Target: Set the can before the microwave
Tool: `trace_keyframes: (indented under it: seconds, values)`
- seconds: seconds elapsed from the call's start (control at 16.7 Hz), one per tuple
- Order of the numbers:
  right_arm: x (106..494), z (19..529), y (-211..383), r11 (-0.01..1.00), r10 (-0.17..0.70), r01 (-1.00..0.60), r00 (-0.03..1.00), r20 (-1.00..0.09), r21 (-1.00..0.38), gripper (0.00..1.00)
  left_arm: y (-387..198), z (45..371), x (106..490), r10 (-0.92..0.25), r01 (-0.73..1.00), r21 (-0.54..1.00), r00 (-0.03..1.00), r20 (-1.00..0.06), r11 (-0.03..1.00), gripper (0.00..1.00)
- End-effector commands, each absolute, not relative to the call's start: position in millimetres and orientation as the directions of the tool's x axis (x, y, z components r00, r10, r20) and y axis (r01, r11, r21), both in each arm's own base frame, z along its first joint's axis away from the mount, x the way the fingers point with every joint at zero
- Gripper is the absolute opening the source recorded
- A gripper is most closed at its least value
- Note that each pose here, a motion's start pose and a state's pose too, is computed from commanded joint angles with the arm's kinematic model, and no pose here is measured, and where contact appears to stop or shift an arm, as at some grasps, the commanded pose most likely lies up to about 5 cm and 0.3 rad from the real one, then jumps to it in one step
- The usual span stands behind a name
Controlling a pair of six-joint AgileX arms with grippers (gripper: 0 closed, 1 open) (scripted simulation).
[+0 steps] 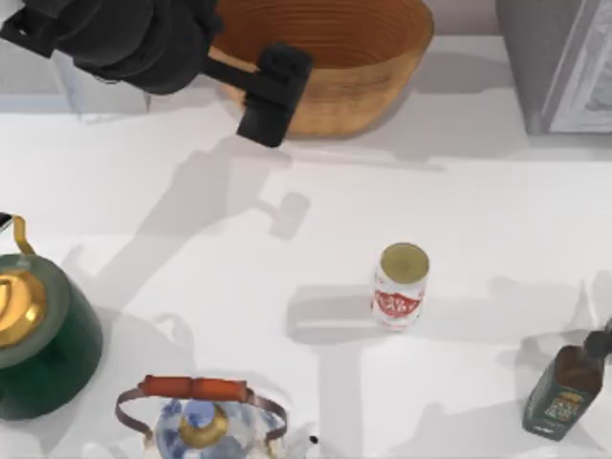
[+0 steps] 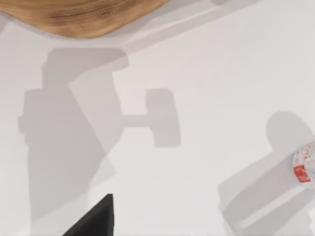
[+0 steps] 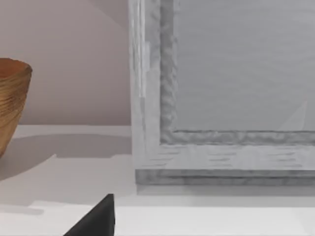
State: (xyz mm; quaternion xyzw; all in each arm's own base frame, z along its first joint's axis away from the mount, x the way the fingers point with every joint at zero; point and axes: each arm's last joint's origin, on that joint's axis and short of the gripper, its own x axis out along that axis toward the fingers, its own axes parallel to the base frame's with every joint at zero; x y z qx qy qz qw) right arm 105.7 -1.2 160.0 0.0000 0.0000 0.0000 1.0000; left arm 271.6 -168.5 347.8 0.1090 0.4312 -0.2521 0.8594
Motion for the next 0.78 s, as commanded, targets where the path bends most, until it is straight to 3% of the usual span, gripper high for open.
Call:
trace_keyframes:
  seconds: [0.3,0.54,0.78]
  values:
    - [105.7,160.0,-1.2,1.000,0.000,0.000,1.000,0.000,0.000,1.00,-274.6,300.4,323.8,-0.222,0.612,-0.026,0.246,-0.943,0.790,1.00]
    - [105.7,160.0,-1.2,1.000,0.000,0.000,1.000,0.000,0.000,1.00,-334.8,243.6,323.1,-0.081,0.679,-0.008,0.075,-0.994,0.734,1.00]
    - [105.7,160.0,-1.2,1.000,0.000,0.000,1.000,0.000,0.000,1.00,-360.3,218.3,312.7,-0.003,0.719,0.000,0.004,-1.000,0.695,1.00]
